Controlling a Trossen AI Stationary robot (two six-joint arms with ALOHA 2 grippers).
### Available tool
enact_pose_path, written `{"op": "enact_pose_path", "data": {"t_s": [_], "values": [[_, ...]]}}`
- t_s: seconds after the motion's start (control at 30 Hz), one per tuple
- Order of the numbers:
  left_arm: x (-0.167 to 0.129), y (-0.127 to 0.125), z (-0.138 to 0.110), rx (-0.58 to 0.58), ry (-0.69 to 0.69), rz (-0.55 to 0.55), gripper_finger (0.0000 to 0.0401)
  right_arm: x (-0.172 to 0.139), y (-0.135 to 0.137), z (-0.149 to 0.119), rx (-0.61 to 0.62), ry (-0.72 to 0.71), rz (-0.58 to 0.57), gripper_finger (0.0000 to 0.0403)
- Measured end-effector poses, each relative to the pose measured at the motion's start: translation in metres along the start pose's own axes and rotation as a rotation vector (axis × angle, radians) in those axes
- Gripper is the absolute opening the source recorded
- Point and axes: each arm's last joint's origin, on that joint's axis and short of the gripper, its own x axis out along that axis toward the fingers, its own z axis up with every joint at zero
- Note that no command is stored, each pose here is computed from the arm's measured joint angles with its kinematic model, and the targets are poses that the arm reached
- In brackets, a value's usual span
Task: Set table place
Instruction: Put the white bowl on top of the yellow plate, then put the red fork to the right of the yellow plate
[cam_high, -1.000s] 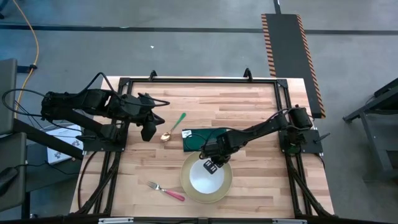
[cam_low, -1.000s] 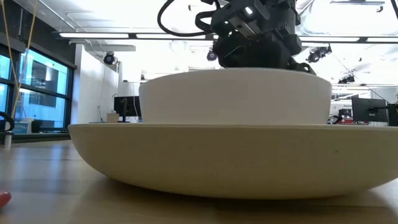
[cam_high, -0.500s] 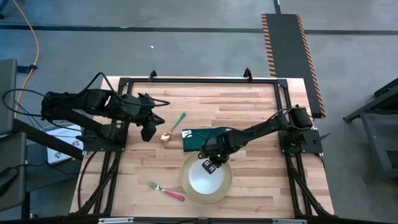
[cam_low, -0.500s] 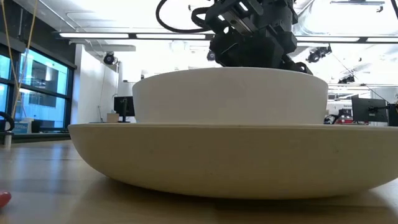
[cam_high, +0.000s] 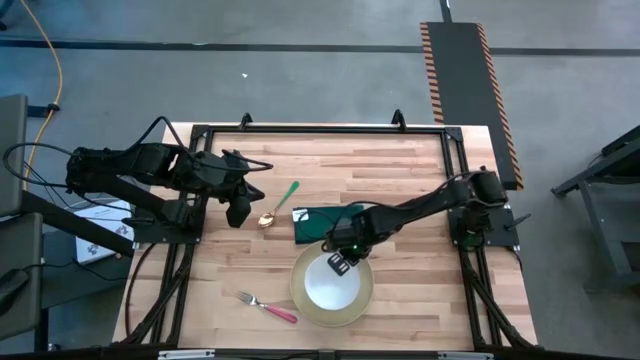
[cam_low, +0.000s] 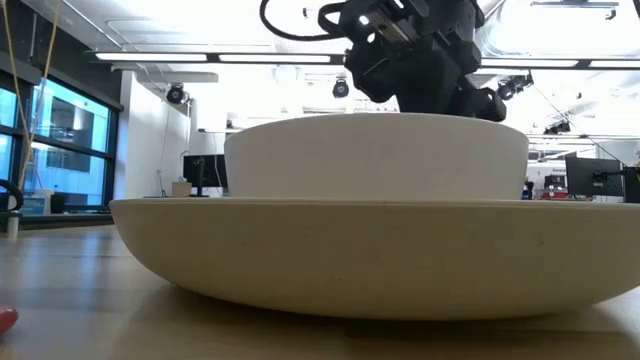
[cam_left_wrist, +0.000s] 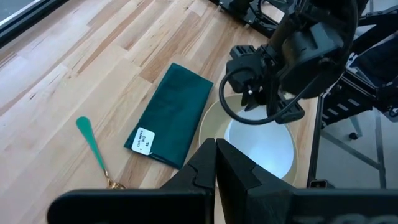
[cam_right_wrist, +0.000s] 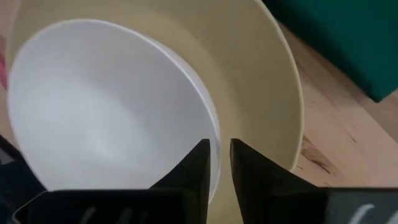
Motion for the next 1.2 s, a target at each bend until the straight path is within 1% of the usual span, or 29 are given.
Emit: {"op": "enact_pose_path", "data": {"t_s": [0.23,0.33,0.47,0.63,0.87,1.0,1.2], "values": [[0.0,0.0,0.0,0.0,0.0,0.0,0.0001,-0.013,0.002,0.001,-0.005,-0.031,0.054,0.0053],[0.0,0.0,0.0,0.0,0.003,-0.004,0.0001,-0.021,0.006,0.002,-0.006,-0.065,0.107,0.0053],[0.0,-0.001,0.0,0.0,0.01,-0.016,0.0001,-0.038,0.009,0.008,-0.017,-0.164,0.191,0.0053],[0.0,-0.001,0.0,0.0,0.01,-0.017,0.0001,-0.061,0.006,0.019,-0.021,-0.307,0.236,0.0053],[-0.002,-0.001,-0.001,0.006,0.035,-0.06,0.0001,-0.091,0.001,0.031,-0.073,-0.488,0.294,0.0053],[-0.006,-0.003,-0.001,0.046,0.053,-0.145,0.0001,-0.107,-0.001,0.038,-0.107,-0.583,0.337,0.0053],[-0.014,-0.011,0.001,0.148,0.071,-0.383,0.0001,-0.133,-0.003,0.046,-0.188,-0.718,0.414,0.0053]]}}
